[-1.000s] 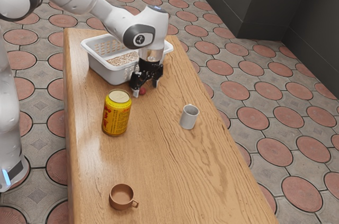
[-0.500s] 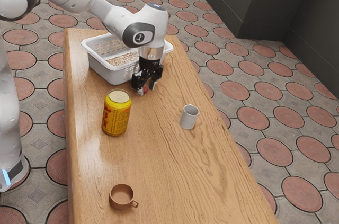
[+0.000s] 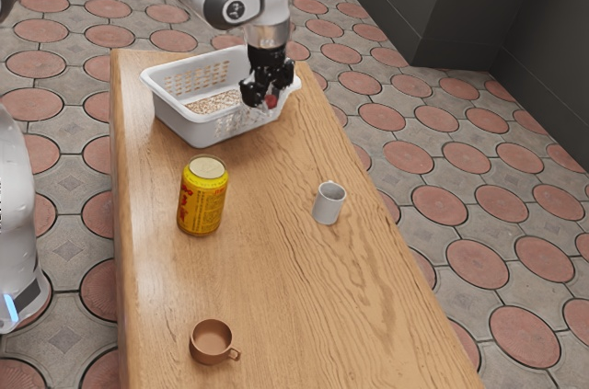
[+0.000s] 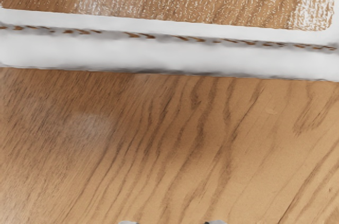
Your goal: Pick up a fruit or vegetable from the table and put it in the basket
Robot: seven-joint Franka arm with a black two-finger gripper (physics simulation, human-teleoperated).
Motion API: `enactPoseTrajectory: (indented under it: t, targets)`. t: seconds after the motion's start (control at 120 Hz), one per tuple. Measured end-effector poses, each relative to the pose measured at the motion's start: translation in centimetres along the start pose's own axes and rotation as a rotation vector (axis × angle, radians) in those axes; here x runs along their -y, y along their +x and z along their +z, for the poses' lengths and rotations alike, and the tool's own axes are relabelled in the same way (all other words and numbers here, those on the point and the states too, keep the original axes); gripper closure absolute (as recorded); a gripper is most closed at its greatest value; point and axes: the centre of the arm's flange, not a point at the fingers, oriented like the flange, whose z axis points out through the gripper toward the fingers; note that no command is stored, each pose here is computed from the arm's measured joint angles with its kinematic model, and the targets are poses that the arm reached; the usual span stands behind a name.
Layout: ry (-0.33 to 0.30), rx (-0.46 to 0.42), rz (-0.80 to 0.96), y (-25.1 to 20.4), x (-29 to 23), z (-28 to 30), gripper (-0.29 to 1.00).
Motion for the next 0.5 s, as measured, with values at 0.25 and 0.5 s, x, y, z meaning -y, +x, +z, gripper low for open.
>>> enactPoseTrajectory:
  t: [0.25,0.5]
  targets:
    - [-0.038,-0.053,-0.136,7.7,-0.2,-6.7,0.56]
    - [-0.004,-0.066,-0.237,12.9,-1.7,-6.6,0.23]
